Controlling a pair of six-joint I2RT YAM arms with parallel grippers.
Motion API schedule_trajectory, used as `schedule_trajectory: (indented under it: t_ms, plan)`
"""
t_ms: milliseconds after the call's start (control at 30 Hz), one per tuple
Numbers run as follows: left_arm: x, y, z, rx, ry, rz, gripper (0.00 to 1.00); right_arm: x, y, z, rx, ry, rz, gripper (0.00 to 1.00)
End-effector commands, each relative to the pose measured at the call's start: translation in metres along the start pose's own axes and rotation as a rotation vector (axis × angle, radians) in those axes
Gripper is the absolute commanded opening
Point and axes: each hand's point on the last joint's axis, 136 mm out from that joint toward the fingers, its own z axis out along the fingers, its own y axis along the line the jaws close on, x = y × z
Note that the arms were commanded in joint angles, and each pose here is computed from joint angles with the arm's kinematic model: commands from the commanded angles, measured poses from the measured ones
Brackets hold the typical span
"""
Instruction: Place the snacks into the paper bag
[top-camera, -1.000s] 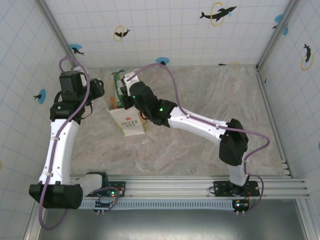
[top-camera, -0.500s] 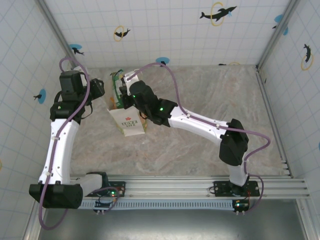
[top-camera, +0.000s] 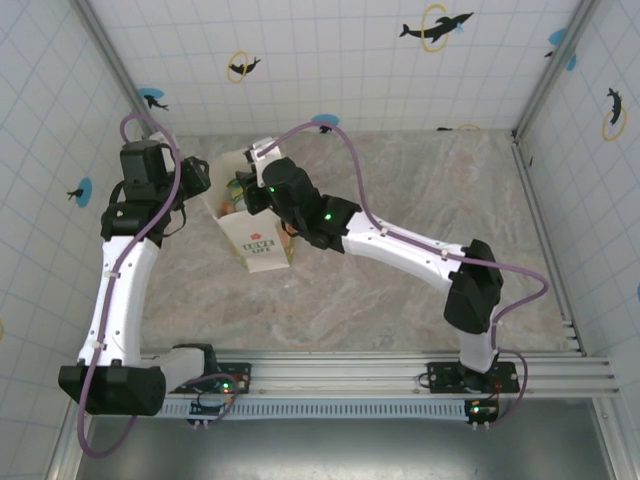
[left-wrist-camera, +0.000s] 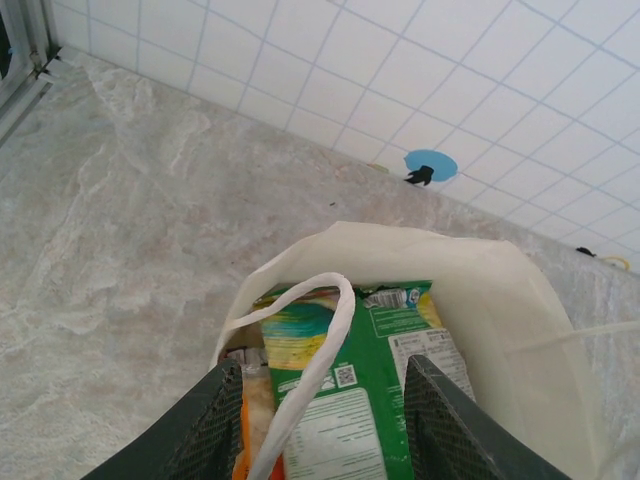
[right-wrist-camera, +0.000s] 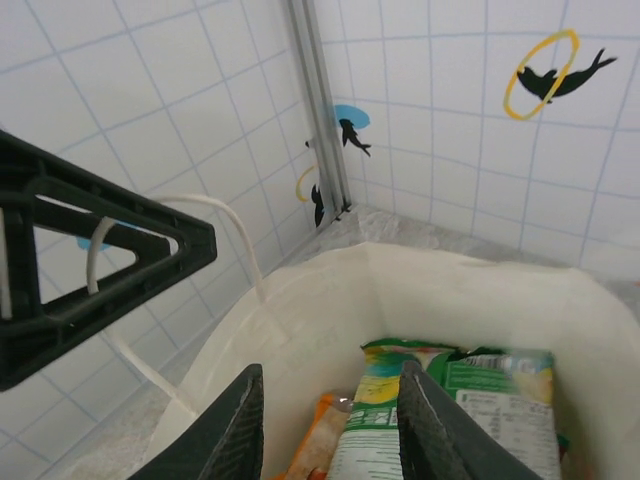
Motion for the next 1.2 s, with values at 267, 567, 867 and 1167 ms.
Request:
schedule_trajectory:
  t_ms: [267,567,867,1167]
  plan:
    - [-0.016,-0.014,0.000,0.079,0.021,-0.039,0.54,-0.087,-0.023,-0.057,-0.149,-0.096,0.176,0.45]
    - [-0.030,-0.020,-0.004,0.186,0.012,-0.125,0.57,-0.067,-0.071,-0.052,-0.248,-0.002,0.429,0.47]
    - [-0.034,-0.010,-0.008,0.147,0.003,-0.150,0.56,-0.054,-0.066,-0.029,-0.361,0.051,0.525,0.47]
    - [-0.032,-0.001,-0.004,0.101,0.013,-0.139,0.54,-0.048,-0.059,-0.004,-0.397,0.071,0.565,0.47]
